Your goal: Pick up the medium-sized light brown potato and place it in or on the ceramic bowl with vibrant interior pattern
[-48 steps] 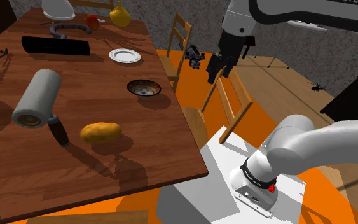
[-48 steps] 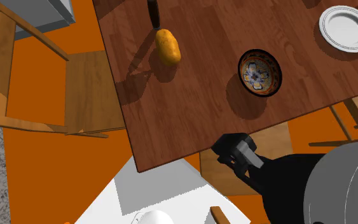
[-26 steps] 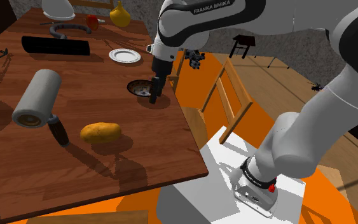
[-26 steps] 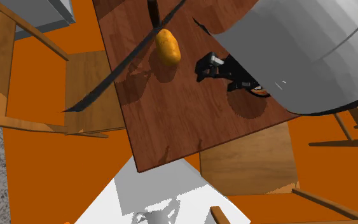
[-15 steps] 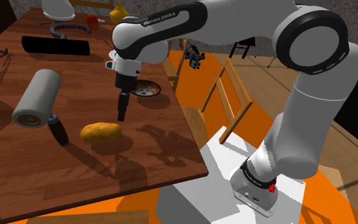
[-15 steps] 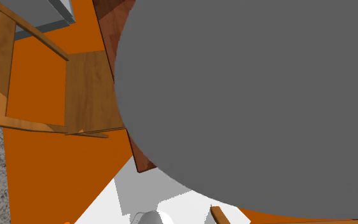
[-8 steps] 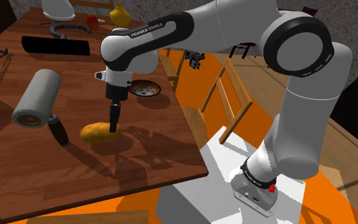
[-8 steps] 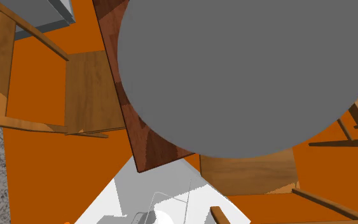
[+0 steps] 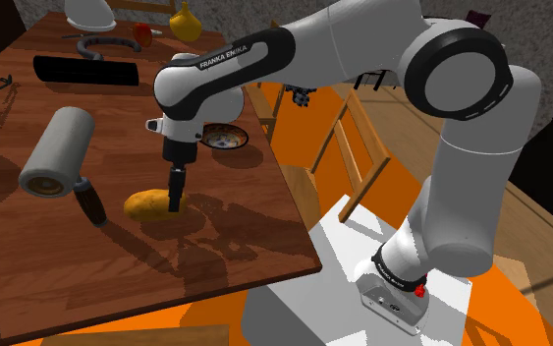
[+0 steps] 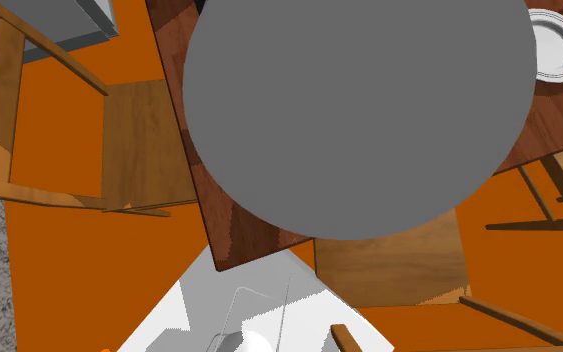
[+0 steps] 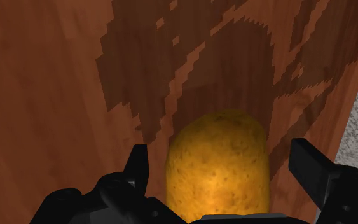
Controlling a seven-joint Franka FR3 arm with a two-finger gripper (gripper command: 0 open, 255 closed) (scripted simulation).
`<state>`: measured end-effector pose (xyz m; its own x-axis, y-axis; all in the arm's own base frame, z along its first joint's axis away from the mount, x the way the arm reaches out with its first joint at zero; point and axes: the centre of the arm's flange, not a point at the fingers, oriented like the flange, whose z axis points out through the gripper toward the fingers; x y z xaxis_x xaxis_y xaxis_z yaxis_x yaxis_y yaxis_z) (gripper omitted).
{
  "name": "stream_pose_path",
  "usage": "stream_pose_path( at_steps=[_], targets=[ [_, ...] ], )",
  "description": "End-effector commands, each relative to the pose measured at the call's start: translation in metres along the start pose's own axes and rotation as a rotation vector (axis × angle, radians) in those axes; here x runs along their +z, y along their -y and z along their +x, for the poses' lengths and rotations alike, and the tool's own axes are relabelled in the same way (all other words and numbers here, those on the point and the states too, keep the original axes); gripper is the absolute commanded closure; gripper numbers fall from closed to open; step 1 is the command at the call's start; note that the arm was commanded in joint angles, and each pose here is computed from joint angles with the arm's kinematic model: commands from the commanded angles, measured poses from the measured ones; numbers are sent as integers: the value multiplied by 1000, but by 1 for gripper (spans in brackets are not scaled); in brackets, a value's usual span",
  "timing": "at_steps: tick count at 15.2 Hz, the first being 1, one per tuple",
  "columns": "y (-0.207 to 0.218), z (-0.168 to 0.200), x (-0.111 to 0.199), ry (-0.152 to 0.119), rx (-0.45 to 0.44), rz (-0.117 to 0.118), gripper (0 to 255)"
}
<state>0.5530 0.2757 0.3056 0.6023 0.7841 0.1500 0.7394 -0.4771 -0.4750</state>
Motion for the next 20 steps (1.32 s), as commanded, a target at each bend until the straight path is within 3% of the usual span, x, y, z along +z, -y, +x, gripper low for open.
stream_pose_path(
  at_steps=[1, 2, 3, 12, 20],
  targets=[
    [0, 0, 0, 0, 0, 0, 0],
    [0, 0, 0, 0, 0, 0, 0],
    [0, 0, 0, 0, 0, 0, 255],
    [0, 0, 0, 0, 0, 0, 255],
    [20, 6, -37, 0, 0, 0, 255]
  ],
)
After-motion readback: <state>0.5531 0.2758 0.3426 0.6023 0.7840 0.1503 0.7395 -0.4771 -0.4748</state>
